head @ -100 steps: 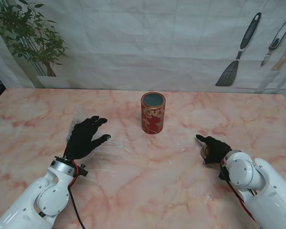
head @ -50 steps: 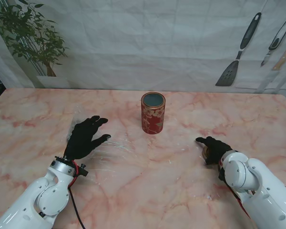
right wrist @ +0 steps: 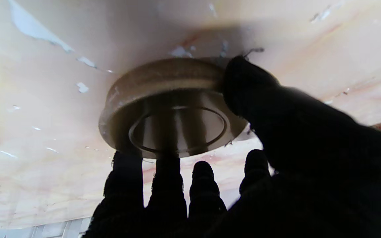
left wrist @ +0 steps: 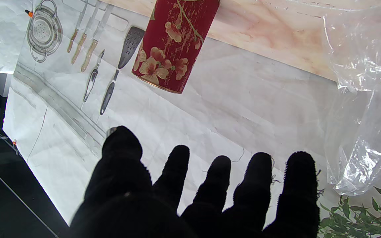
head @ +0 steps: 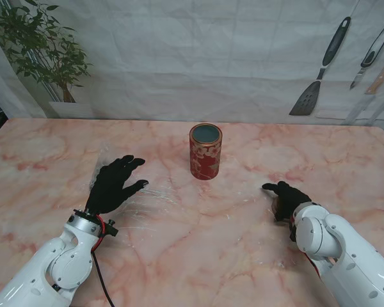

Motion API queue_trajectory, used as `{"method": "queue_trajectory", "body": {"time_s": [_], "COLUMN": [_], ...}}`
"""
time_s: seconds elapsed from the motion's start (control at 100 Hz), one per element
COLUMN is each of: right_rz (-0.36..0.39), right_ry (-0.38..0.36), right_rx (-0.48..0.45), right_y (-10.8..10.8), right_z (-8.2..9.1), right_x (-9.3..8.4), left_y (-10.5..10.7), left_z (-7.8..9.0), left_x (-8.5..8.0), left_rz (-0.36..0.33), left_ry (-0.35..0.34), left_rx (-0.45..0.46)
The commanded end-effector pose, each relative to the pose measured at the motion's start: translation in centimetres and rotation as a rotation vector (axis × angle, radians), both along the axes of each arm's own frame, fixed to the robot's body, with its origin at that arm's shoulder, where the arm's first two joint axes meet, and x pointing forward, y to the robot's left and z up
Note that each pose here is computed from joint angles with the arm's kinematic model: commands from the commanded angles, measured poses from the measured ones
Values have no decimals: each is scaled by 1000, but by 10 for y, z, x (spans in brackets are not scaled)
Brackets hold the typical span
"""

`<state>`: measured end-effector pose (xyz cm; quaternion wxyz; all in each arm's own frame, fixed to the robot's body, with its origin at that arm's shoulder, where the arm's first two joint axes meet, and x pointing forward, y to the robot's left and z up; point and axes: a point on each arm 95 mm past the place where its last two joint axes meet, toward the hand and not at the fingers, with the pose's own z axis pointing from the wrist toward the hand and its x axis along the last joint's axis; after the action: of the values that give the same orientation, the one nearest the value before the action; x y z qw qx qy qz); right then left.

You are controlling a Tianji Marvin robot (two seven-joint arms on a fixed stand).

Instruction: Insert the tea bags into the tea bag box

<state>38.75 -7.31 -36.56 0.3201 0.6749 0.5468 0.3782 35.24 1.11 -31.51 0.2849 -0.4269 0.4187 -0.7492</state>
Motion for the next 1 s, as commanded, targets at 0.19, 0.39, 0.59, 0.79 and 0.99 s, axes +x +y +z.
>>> {"method": "queue_trajectory", "body": {"time_s": [0.19,0.39,0.59,0.79,0.99], "right_rz": [-17,5,-2,-45,-79], "right_ry": [44,54,13,-67,-115], "right_rx": [28,9,-8,11,27], "right_y": [0,0,0,0,0], "right_z": [-30,-29,-29,-29,-25], "right_x": [-15,-13,-13,-11,-7], "left_y": [-1,-1,-1,0,0], "left_z": [1,0,0,-1,-1], "left_x": [1,1,1,1,1], "left_rz": [3,7,7,4,6], "left_ry": [2,0,1,8,11], "left_rx": [-3,-10,-11,-11,-13]}}
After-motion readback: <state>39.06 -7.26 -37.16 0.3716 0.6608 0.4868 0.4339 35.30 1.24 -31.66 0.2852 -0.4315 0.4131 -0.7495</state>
